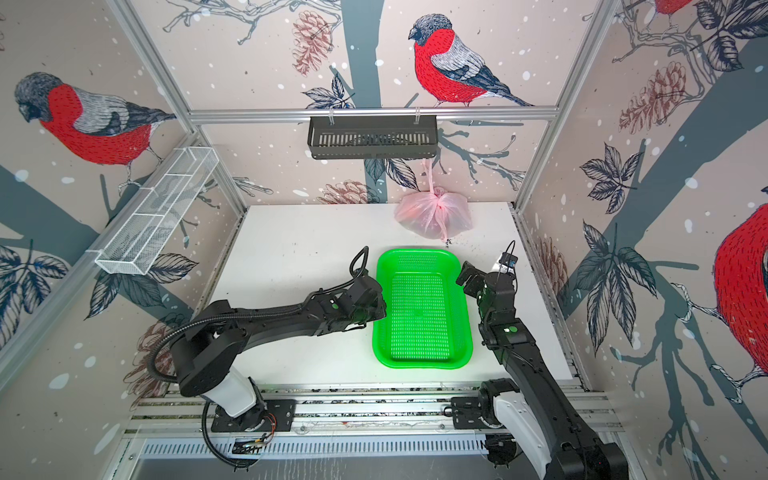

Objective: Untie the knot of the plastic bag and take out the fruit
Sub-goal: 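Push the green basket with the left gripper while the right gripper nears the bag, then reach the right gripper to the pink bag's knot and grasp it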

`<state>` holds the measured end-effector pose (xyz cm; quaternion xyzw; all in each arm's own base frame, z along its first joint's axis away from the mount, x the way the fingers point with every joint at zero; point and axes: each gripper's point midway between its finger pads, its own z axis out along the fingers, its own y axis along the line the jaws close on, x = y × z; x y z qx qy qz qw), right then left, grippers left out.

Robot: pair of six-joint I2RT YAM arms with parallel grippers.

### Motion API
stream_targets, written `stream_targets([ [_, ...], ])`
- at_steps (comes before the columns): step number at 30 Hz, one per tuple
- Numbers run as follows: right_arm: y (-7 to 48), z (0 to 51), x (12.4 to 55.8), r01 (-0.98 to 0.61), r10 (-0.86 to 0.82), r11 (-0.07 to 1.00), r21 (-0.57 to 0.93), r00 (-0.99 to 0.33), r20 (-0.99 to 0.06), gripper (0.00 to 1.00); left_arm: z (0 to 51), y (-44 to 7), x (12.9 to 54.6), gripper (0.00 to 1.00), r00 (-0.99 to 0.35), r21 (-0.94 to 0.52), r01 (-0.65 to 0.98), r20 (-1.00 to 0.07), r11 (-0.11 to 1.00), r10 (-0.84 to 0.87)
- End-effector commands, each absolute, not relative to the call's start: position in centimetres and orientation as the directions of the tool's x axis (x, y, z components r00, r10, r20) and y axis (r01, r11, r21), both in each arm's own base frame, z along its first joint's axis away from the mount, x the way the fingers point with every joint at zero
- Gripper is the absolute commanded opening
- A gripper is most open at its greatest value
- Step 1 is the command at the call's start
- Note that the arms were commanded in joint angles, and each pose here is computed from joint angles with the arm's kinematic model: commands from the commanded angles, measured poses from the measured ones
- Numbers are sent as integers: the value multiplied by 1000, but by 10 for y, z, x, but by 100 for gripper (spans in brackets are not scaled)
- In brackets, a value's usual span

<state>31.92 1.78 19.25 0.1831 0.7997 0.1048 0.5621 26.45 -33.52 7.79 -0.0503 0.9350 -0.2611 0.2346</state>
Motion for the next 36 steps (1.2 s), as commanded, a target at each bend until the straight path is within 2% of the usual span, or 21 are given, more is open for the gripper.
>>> stream_targets([
  [1,19,205,323,157,418,908,388,-270,-868,99,67,-322,257,20,-899,-451,-5,-389,893,-201],
  [5,20,208,326,150,415,910,387,-273,-868,99,69,-321,258,25,-895,-445,-6,-396,896,-203],
  [10,23,215,334,137,411,911,388,-273,-870,100,81,-316,261,37,-880,-439,-5,-425,899,-212],
  [16,32,222,350,107,389,921,374,-301,-871,92,97,-309,263,53,-861,-433,11,-462,901,-212],
  [24,55,232,399,59,343,936,346,-362,-867,84,129,-262,271,60,-790,-336,-49,-563,941,-243],
  [30,81,230,455,38,301,949,314,-419,-857,77,147,-223,286,61,-736,-354,-58,-617,933,-280],
  [36,103,228,515,37,286,954,298,-408,-867,72,163,-183,303,62,-674,-346,-57,-679,936,-292],
])
